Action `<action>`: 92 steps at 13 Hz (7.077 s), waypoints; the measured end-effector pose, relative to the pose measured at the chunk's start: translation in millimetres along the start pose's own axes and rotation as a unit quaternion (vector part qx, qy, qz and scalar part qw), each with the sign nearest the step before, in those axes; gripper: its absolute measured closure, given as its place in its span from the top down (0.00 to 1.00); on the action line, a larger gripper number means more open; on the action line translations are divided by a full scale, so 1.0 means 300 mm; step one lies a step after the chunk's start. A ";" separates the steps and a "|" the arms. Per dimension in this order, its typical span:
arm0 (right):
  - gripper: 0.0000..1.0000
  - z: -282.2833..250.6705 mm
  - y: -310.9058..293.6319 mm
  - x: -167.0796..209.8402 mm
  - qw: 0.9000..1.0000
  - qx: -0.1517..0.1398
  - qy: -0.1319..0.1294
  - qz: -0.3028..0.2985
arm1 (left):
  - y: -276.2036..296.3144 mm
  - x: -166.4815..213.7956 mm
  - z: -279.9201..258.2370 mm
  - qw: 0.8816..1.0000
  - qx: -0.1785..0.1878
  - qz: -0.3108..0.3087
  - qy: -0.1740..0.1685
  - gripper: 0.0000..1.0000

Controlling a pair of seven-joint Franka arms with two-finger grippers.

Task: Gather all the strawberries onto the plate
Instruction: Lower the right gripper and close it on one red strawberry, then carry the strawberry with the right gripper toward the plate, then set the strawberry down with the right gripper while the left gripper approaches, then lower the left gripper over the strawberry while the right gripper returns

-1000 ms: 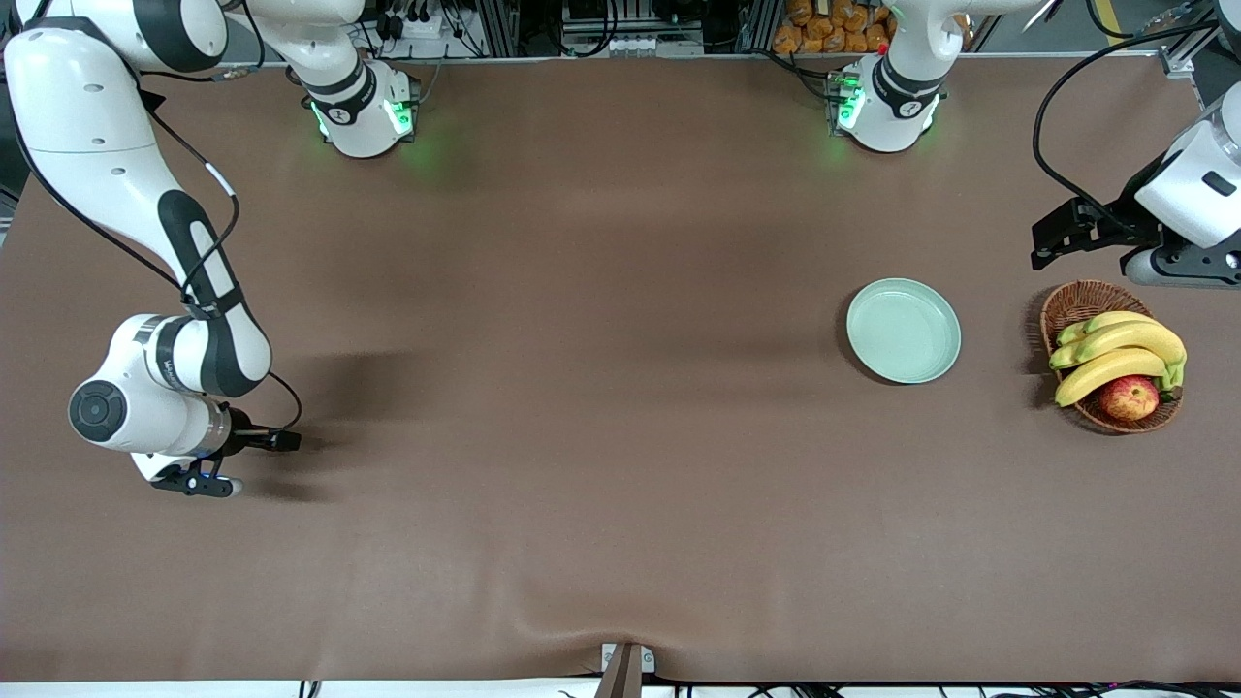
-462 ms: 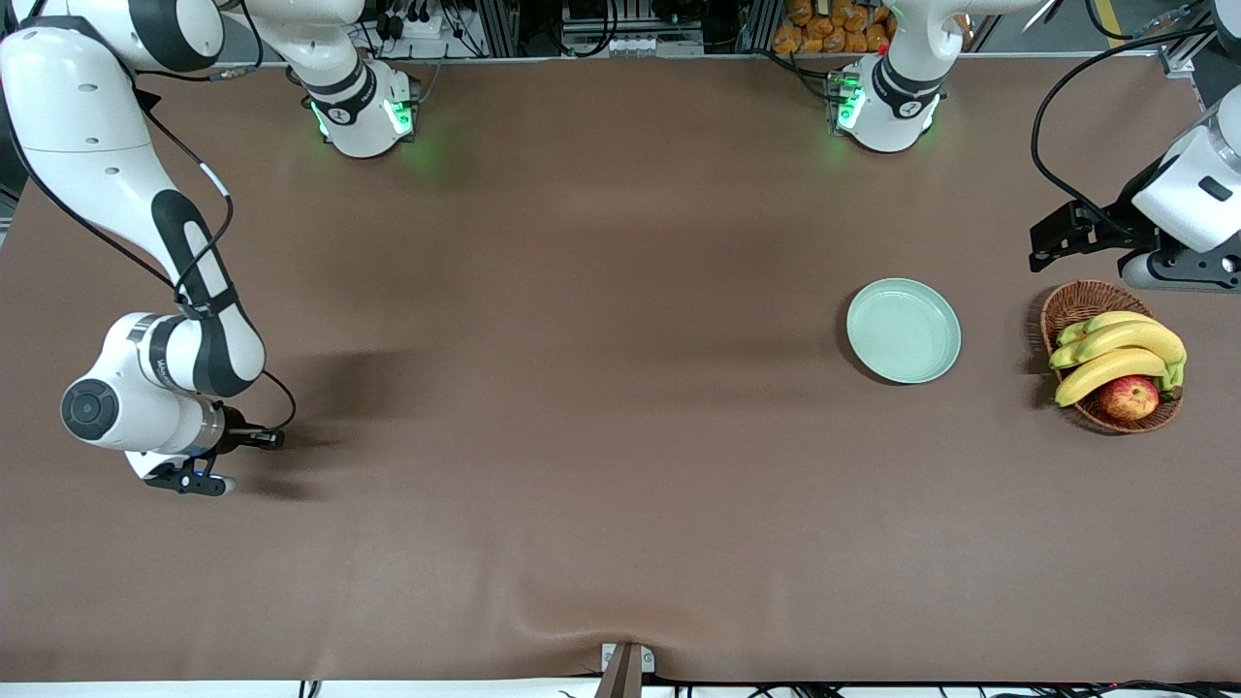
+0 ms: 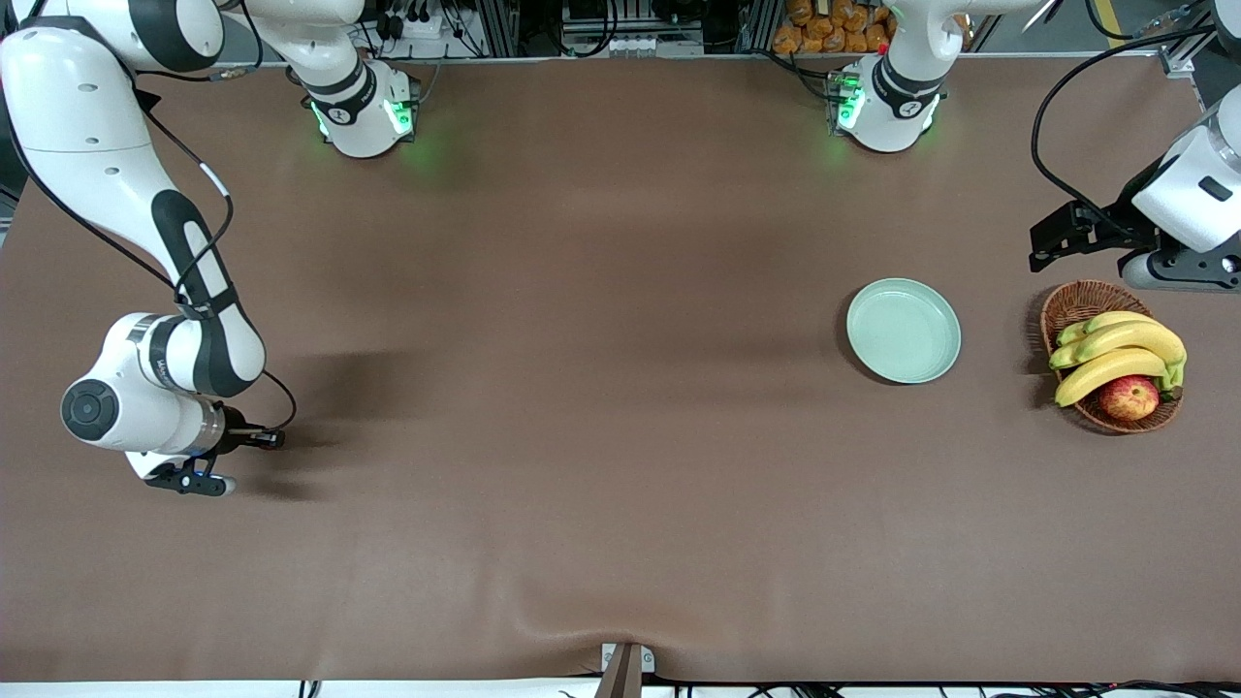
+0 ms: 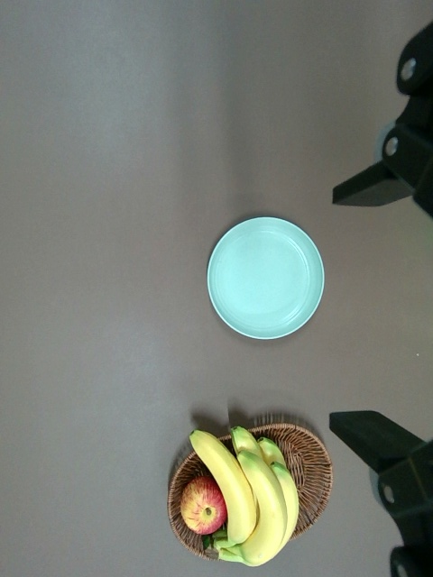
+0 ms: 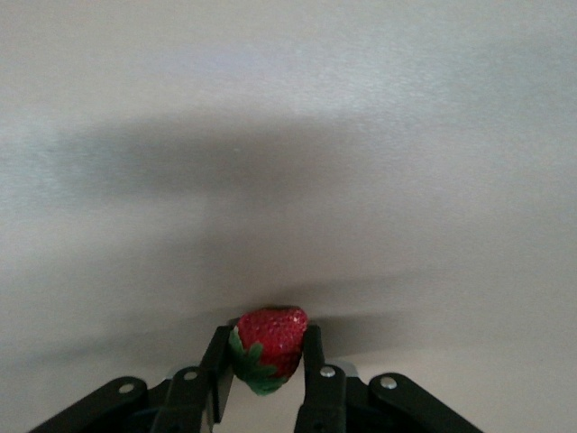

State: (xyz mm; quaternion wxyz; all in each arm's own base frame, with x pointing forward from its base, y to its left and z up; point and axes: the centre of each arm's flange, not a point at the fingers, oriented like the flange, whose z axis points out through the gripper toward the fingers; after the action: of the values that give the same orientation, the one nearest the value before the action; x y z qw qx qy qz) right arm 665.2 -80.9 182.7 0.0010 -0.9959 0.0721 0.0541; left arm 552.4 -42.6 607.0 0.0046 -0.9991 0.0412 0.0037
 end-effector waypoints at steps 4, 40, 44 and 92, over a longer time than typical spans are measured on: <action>0.35 -0.189 -0.143 0.018 0.999 0.011 0.008 -0.049 | 0.000 0.000 0.000 1.000 0.000 0.000 0.000 1.00; 1.00 0.020 -1.957 -0.708 0.882 0.115 0.175 -0.422 | 0.010 0.105 0.246 0.998 -0.019 0.000 -0.063 1.00; 1.00 -0.167 -1.813 -0.530 0.898 0.105 0.186 -0.384 | 0.018 0.156 0.302 0.998 -0.033 -0.003 -0.049 1.00; 1.00 0.060 0.372 -0.399 0.995 0.021 0.003 -0.100 | 1.359 0.086 1.355 0.996 -0.084 0.029 0.004 0.83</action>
State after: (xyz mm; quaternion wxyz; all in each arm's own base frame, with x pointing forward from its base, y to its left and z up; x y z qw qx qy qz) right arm 529.4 -174.0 178.4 0.0275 -0.9980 -0.0268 0.0496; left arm 541.6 -447.1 196.7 -0.0797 -0.9944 0.0700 0.0031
